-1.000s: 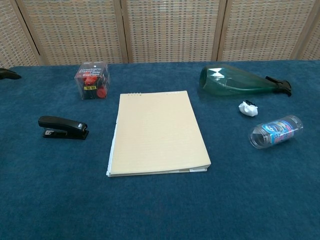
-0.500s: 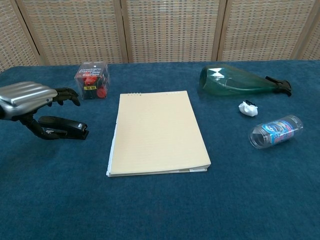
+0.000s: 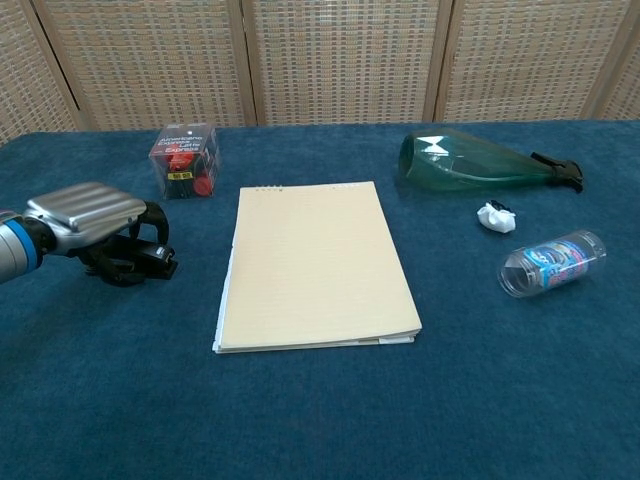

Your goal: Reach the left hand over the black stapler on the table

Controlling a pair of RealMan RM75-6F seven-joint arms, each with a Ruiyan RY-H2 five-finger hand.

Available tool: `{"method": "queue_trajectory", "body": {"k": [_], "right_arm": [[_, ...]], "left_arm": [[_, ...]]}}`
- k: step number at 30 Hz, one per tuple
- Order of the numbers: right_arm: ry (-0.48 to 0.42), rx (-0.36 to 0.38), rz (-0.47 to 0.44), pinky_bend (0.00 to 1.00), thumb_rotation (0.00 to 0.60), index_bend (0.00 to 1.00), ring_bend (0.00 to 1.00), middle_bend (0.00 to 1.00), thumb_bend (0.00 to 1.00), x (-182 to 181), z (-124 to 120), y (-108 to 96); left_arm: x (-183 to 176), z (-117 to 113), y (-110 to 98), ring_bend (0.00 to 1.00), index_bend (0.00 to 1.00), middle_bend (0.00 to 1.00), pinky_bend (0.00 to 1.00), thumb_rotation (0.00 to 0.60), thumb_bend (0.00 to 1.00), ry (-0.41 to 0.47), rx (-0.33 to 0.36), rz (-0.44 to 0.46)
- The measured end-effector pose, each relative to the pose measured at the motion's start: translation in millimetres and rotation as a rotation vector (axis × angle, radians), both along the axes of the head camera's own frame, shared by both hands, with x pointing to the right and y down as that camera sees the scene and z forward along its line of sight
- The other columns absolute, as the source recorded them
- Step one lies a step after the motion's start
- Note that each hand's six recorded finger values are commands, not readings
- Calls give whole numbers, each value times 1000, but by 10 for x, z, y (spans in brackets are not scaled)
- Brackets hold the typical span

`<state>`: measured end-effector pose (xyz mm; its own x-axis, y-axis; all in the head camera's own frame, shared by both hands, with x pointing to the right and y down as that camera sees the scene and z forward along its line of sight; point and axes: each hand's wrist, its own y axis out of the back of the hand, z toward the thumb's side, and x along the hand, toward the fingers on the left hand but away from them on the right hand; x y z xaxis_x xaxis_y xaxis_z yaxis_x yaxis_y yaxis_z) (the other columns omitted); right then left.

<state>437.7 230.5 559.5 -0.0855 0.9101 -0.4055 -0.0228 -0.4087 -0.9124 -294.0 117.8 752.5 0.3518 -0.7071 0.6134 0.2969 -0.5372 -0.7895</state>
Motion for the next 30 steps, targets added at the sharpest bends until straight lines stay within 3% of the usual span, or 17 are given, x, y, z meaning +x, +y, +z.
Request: {"method": "queue_trajectory", "body": {"k": [5,10,17,30], "right_arm": [[-2,-3,2,0,600,0,0,0,0,6,12,-4],[-2,-6,1,0,600,0,0,0,0,2,20,-3],[-3,-4,-1,0,600,0,0,0,0,-6,9,2],[-12,1,1,0,600,0,0,0,0,-14,-22,8]], "left_arm": [[-8,38,10,381,394,286,376,600,304,-8,6,-1],[-8,58,18,410,420,314,459,600,309,-10,4,-4],[4,71,48,529,582,458,577,600,422,1,0,-6],[37,-272,-98,549,616,481,593,600,423,72,83,29]]}}
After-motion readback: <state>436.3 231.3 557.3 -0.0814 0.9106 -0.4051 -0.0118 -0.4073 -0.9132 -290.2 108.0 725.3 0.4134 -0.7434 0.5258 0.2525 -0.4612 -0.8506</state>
